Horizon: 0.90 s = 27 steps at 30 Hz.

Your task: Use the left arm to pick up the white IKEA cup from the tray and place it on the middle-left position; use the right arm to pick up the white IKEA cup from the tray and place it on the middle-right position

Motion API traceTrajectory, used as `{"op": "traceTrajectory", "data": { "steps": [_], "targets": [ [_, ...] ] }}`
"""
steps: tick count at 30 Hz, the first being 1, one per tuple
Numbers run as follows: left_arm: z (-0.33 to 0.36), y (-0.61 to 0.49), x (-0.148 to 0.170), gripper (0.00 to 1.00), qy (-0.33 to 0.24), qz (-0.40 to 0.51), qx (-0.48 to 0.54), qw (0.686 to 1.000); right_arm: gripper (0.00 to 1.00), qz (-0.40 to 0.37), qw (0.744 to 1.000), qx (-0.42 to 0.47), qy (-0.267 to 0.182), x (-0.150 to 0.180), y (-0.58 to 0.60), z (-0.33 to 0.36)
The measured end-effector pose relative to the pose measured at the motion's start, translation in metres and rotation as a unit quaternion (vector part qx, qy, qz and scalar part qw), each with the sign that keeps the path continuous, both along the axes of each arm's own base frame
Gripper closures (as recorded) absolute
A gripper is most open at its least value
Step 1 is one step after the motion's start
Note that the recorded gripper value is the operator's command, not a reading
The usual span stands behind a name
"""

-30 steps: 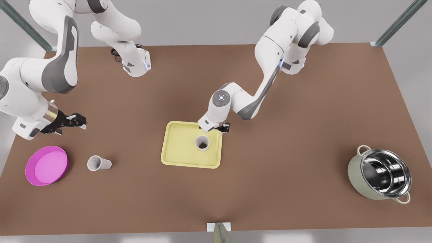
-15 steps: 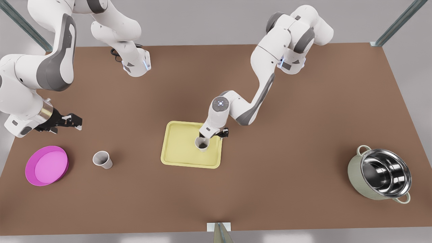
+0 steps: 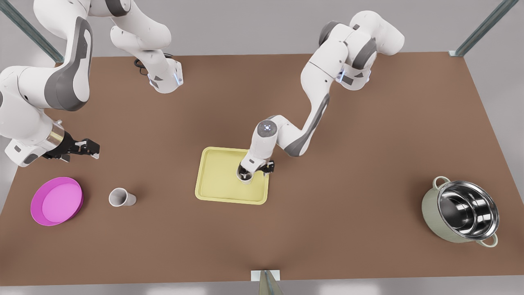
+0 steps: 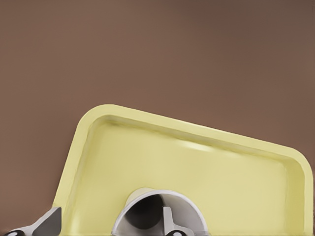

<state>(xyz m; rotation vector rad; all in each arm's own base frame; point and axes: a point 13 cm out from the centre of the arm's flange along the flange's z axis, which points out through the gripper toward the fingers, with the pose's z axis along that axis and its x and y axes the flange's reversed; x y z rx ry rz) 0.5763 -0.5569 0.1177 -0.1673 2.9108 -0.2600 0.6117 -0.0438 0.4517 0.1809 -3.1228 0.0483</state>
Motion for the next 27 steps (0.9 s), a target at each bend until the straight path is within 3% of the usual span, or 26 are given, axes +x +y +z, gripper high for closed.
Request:
{"op": "traceTrajectory", "data": {
  "steps": [3, 4, 6, 8, 11, 20, 27],
  "targets": [
    [-0.009, -0.005, -0.006, 0.02, -0.001, -0.003, 0.002, 1.0, 0.0, -0.002, 1.0, 0.0, -0.002, 0.001, 0.0, 0.0],
    [-0.013, -0.006, -0.008, 0.08, -0.001, -0.004, 0.003, 1.0, 0.0, -0.003, 1.0, 0.0, -0.002, 0.001, 0.0, -0.001],
    [-0.016, -0.006, -0.008, 0.4, -0.002, -0.002, 0.003, 1.0, 0.0, -0.004, 1.0, 0.0, -0.002, 0.002, 0.0, -0.001],
    [-0.016, -0.006, -0.007, 0.65, -0.003, 0.0, 0.002, 1.0, 0.0, -0.005, 1.0, -0.001, -0.003, 0.002, 0.0, -0.001],
    [-0.015, -0.006, -0.006, 0.85, -0.004, 0.003, 0.001, 1.0, 0.0, -0.007, 1.0, -0.001, -0.003, 0.003, 0.0, -0.002],
    [0.034, 0.016, 0.012, 0.9, -0.009, 0.033, 0.006, 0.999, 0.0, -0.009, 1.0, -0.001, -0.006, 0.006, 0.001, -0.004],
    [0.054, 0.253, 0.014, 0.9, 0.067, 0.151, 0.03, 0.986, 0.0, -0.011, 1.0, -0.001, -0.008, 0.007, 0.0, -0.004]
  ]
}}
